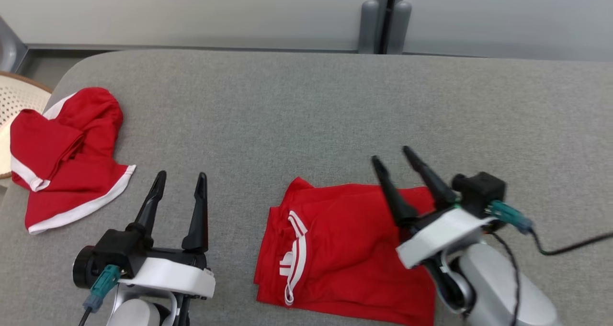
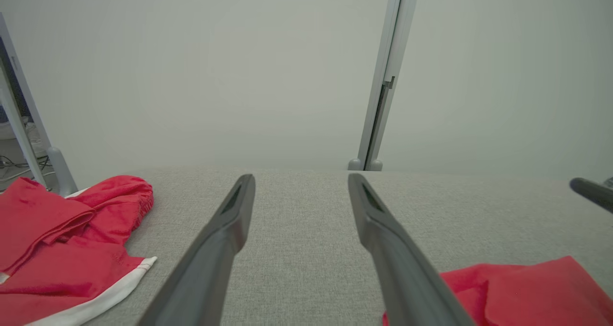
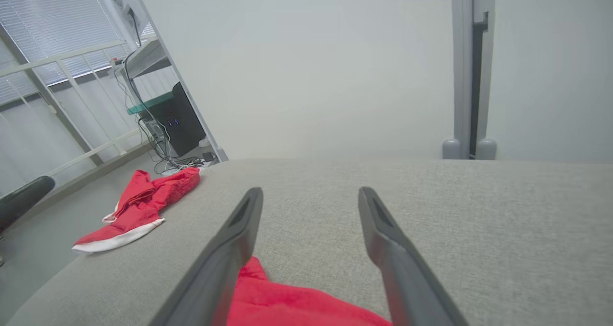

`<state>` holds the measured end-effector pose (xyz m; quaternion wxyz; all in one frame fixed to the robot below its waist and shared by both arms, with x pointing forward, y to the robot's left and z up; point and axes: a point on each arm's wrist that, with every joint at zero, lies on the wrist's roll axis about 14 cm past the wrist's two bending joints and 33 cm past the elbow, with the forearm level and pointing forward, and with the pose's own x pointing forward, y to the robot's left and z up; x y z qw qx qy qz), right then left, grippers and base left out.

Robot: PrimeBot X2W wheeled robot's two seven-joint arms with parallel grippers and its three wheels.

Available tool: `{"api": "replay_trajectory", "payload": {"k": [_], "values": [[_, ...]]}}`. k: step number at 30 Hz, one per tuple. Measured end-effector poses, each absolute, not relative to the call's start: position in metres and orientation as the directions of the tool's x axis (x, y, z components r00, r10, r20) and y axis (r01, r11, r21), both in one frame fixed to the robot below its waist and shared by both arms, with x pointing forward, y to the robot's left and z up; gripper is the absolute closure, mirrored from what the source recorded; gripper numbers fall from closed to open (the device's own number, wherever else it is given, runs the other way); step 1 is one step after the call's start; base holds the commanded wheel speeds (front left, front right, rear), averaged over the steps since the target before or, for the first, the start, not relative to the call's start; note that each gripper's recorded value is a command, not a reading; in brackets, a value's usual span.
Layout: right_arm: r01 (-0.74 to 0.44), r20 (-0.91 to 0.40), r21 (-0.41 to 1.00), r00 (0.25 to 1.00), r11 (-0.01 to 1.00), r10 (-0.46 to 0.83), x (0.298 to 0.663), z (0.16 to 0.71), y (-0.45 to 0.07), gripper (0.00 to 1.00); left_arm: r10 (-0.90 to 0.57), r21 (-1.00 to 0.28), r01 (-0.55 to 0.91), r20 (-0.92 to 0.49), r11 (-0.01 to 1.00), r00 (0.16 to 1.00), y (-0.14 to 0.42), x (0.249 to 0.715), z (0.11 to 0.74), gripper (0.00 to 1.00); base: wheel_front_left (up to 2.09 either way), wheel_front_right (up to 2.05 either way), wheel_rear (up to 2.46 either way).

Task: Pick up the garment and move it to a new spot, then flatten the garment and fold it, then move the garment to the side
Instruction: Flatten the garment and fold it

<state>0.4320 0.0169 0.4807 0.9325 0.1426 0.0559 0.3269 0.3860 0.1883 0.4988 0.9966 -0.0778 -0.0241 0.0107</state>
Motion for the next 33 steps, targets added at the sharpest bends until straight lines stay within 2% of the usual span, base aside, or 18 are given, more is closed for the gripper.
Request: {"api": "replay_trajectory", "payload": {"k": [5, 12, 24, 33], "values": [[-0.48, 0.054, 0.244, 0.874, 0.843, 0.482, 0.437, 0.5, -0.046, 0.0, 0.025, -0.147, -0.016, 0.061, 0.989, 0.998, 0.191, 0.38, 0.504, 0.0, 0.0, 0.0, 0.0], [-0.328, 0.051, 0.173, 0.945, 0.929, 0.324, 0.413, 0.504, -0.116, 0.0, 0.018, -0.139, -0.008, 0.071, 0.99, 0.997, 0.19, 0.368, 0.507, 0.0, 0.0, 0.0, 0.0], [-0.238, -0.003, 0.126, 0.971, 0.963, 0.24, 0.354, 0.514, -0.15, 0.0, -0.019, -0.112, 0.027, 0.073, 0.993, 0.997, 0.185, 0.341, 0.51, 0.0, 0.0, 0.0, 0.0], [-0.205, -0.023, 0.104, 0.978, 0.973, 0.209, 0.329, 0.519, -0.16, 0.0, -0.028, -0.104, 0.033, 0.054, 0.994, 0.998, 0.184, 0.33, 0.506, 0.0, 0.0, 0.0, 0.0]]}}
